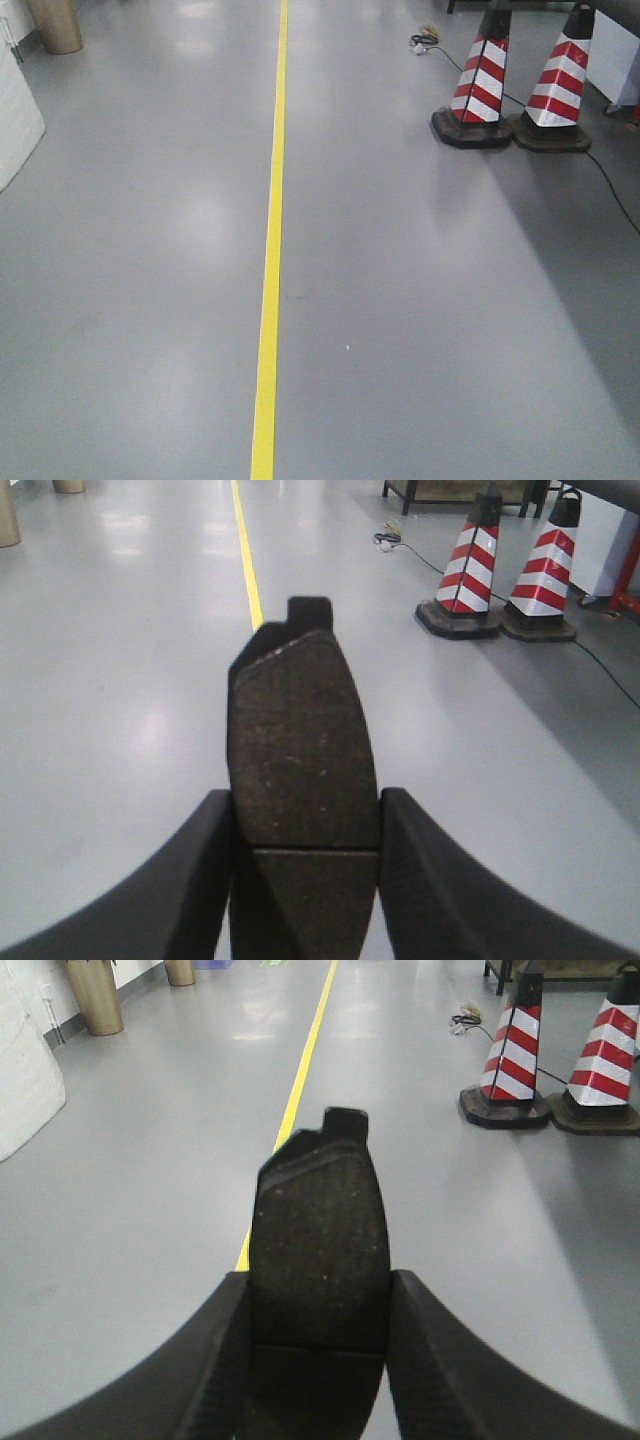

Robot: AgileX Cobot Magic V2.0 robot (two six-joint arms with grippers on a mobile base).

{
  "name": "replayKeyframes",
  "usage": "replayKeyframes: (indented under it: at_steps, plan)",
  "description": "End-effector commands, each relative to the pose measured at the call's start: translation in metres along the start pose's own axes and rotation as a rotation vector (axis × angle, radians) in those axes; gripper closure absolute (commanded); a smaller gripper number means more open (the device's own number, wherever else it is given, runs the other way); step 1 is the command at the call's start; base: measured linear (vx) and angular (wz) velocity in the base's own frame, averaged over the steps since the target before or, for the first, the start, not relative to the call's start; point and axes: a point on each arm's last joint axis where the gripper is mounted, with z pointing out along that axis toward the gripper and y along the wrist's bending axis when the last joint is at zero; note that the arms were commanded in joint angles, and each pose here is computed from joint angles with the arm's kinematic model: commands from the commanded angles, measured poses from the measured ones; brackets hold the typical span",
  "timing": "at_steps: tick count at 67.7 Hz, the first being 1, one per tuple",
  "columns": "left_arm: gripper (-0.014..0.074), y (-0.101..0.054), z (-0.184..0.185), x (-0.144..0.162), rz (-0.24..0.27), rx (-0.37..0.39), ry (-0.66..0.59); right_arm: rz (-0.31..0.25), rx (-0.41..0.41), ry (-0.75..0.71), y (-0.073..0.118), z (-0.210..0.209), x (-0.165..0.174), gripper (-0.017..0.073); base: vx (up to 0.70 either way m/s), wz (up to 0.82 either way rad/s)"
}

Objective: Move and align brake pads A on conveyor
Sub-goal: 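Drive along the yellow floor line past the striped cones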

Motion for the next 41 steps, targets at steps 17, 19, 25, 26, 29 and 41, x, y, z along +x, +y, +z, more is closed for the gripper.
replayKeyframes:
  at_steps: [17,19,25,26,29,41]
  plan:
    - [0.0600,-0.0016,-0.0039,-0.0186,-0.002,0.011,-0.131,-0.014,-0.005,-0.114,0.0007,-0.0034,-0.0171,0.0569,0.70,-0.01]
    - [0.0600,-0.0016,-0.0039,-0.0186,-0.002,0.011,-0.131,-0.014,-0.005,-0.114,0.0007,-0.0034,-0.0171,0.0569,0.71,-0.05]
    - [0.0600,-0.0016,-0.0039,-0.0186,-0.002,0.011,-0.131,-0.014,-0.005,-0.114,0.0007,-0.0034,-0.0171,0.0569,0.71,-0.06]
    - [0.0600,-0.0016,-0.0039,-0.0186,-0.002,0.011,-0.131,-0.014,-0.005,-0.114,0.0007,-0.0034,-0.0171,0.0569,0.71,-0.06]
    - [0.0600,-0.0016,-0.0039,-0.0186,-0.002,0.011,-0.131,-0.014,-0.005,-0.114,0.0007,-0.0034,-0.0171,0.0569,0.72,-0.07]
    - [0.0600,-0.0016,-0.0039,-0.0186,-0.002,0.011,-0.131,-0.014,-0.005,-0.114,0.0007,-0.0034,-0.0171,0.0569,0.73,-0.10]
